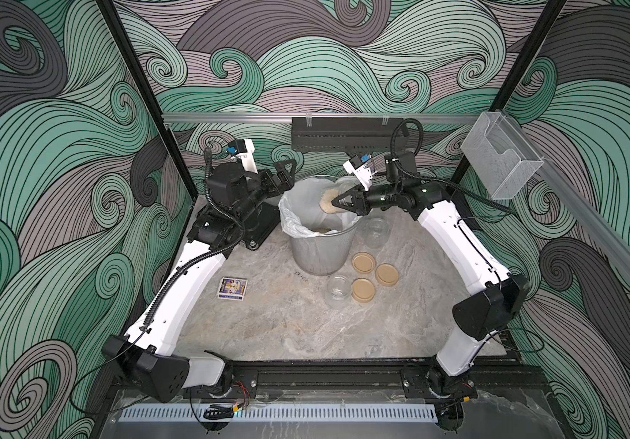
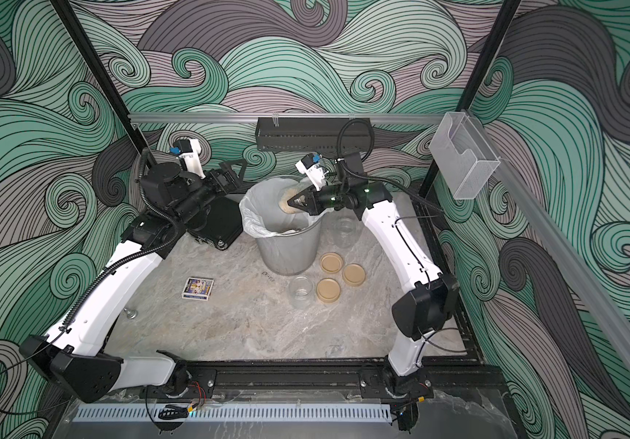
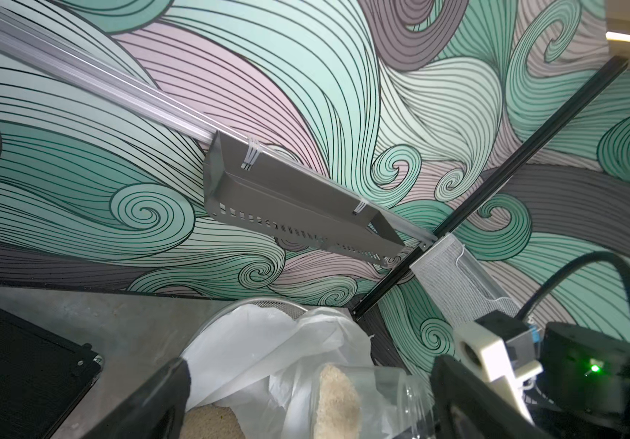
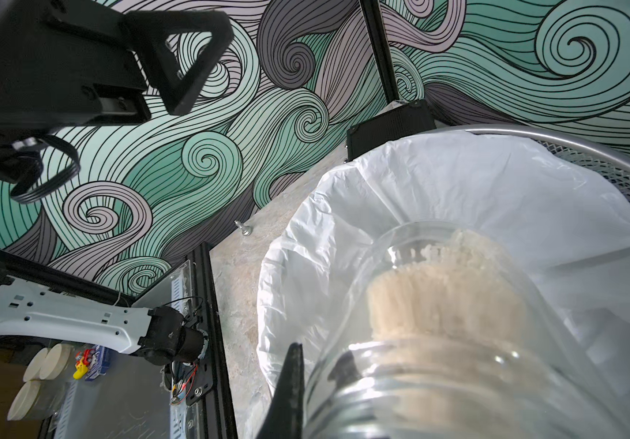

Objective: Empty moldy rice from jars
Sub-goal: Pour the moldy rice from the jar into the trash bin.

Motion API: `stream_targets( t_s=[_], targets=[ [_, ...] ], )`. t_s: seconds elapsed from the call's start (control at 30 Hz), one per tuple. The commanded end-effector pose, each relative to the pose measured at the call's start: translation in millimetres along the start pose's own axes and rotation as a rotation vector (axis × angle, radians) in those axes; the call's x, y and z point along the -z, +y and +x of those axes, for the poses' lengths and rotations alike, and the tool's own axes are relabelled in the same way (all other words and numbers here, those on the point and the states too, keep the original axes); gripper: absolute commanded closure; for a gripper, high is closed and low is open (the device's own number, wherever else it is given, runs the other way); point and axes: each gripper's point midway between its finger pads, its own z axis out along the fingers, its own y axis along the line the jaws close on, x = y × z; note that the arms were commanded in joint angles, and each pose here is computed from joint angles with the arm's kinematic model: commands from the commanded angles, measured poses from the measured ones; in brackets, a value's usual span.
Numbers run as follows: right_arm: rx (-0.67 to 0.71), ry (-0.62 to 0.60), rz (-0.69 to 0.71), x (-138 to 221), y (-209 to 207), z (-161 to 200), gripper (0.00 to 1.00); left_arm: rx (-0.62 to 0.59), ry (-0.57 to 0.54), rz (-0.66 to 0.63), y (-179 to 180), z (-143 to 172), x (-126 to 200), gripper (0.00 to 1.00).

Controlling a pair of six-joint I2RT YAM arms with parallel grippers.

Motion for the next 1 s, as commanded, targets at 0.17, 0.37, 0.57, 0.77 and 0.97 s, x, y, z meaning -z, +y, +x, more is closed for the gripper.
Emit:
stream_targets(
  t_s=[0.17,0.37,0.57,0.77,0.97],
  targets=[
    [0.091,-0.196,0.053,27,18,-52,1.0,0.246,0.044,0.004,9,20,-14,0.01],
    [0.071,-0.242,0.052,31,22,-63,1.0,0.39,0.093,0.006,15,39,-29,0.01],
    [0.05,-0.286,0.074,33,17,-67,1.0,0.524,0.121,-0.019,23,52,-36,0.01],
    [0.064,-0.315,0.051,32,24,-71,1.0,0.669,0.184,-0.004,24,69,-51,0.01],
    [0.083,-0.348,0.028,33,33,-78,1.0,0.757,0.254,0.022,20,84,-62,0.01]
  ],
)
